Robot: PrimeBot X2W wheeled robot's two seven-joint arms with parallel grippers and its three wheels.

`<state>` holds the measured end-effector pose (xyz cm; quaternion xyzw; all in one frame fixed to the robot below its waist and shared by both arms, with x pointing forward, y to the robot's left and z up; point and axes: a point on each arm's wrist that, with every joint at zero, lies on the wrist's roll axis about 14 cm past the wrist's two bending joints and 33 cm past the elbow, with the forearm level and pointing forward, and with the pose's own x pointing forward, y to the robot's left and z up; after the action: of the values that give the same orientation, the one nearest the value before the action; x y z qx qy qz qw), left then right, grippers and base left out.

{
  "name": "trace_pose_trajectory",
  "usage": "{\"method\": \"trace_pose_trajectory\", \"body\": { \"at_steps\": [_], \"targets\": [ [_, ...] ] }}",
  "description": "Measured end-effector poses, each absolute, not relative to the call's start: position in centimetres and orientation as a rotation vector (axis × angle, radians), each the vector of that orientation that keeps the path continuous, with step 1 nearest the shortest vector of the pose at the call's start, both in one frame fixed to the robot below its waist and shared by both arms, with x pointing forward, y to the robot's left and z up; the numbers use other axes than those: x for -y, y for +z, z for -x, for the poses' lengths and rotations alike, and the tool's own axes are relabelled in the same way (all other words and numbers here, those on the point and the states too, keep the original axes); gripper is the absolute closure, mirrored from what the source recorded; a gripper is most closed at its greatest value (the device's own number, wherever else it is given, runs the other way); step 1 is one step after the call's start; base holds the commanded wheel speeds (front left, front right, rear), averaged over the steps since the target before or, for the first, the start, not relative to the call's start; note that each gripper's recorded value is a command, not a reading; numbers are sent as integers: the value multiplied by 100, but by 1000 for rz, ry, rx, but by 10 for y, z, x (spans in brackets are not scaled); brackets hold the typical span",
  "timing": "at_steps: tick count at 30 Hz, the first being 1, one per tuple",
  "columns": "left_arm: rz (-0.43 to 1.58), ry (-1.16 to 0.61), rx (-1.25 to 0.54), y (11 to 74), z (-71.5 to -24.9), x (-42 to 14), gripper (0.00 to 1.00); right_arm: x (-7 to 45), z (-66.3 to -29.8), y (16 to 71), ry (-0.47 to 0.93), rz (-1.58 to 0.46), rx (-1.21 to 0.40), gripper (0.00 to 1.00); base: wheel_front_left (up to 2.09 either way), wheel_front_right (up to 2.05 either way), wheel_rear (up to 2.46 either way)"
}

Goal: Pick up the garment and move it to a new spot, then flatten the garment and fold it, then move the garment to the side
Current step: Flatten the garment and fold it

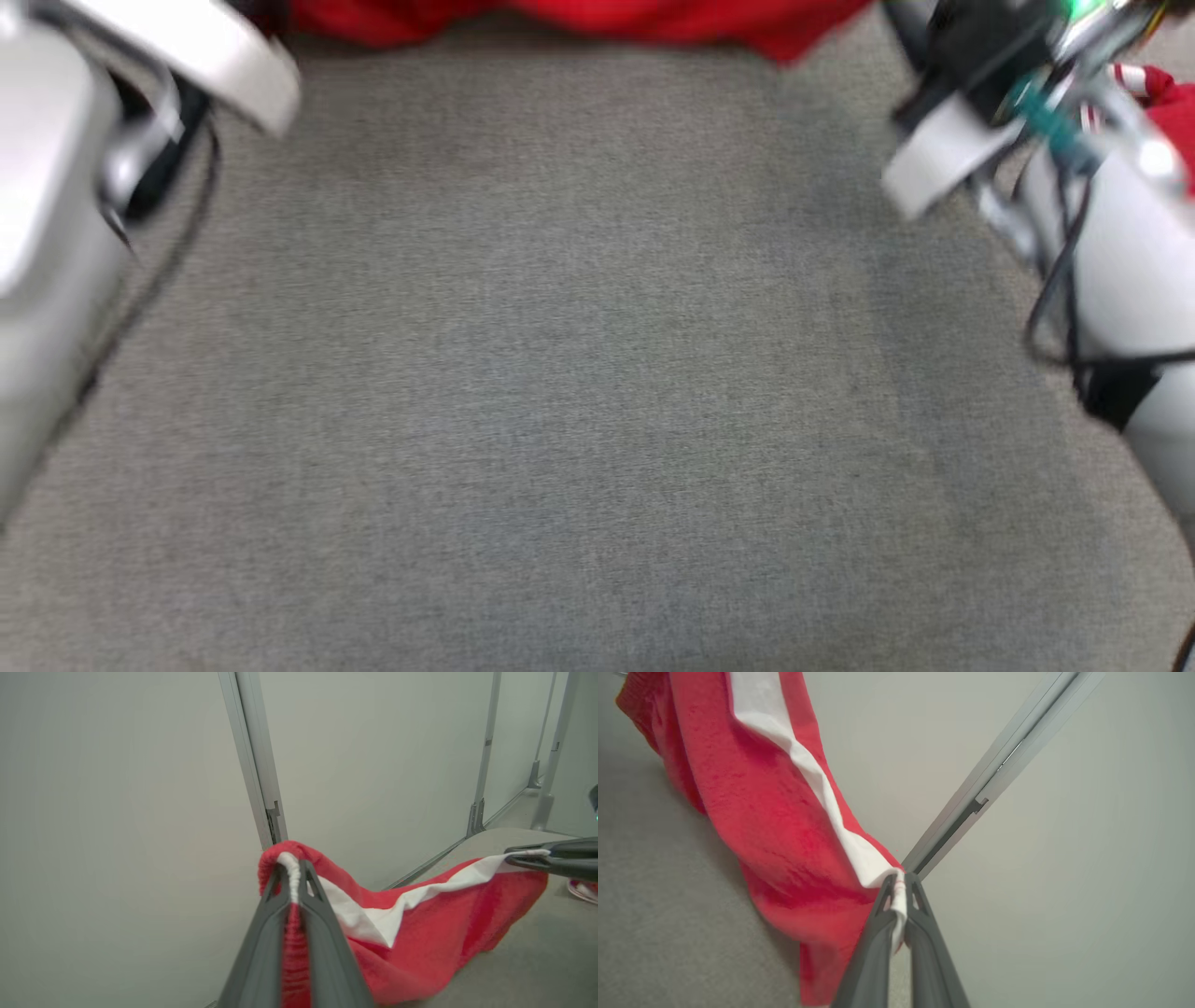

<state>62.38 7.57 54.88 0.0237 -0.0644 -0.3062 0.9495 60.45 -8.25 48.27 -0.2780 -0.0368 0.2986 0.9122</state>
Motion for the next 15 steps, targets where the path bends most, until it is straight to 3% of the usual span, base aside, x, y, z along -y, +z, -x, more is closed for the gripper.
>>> {"method": "trace_pose_trajectory", "body": {
  "at_steps": [6,15],
  "targets": [
    [-14,-641,32,507,-566,-78,100,81,-559,434,717,593,-57,100,0,0,0],
    [-51,-689,-66,478,-478,-76,100,96,-498,414,807,622,-172,100,0,0,0]
  ]
}}
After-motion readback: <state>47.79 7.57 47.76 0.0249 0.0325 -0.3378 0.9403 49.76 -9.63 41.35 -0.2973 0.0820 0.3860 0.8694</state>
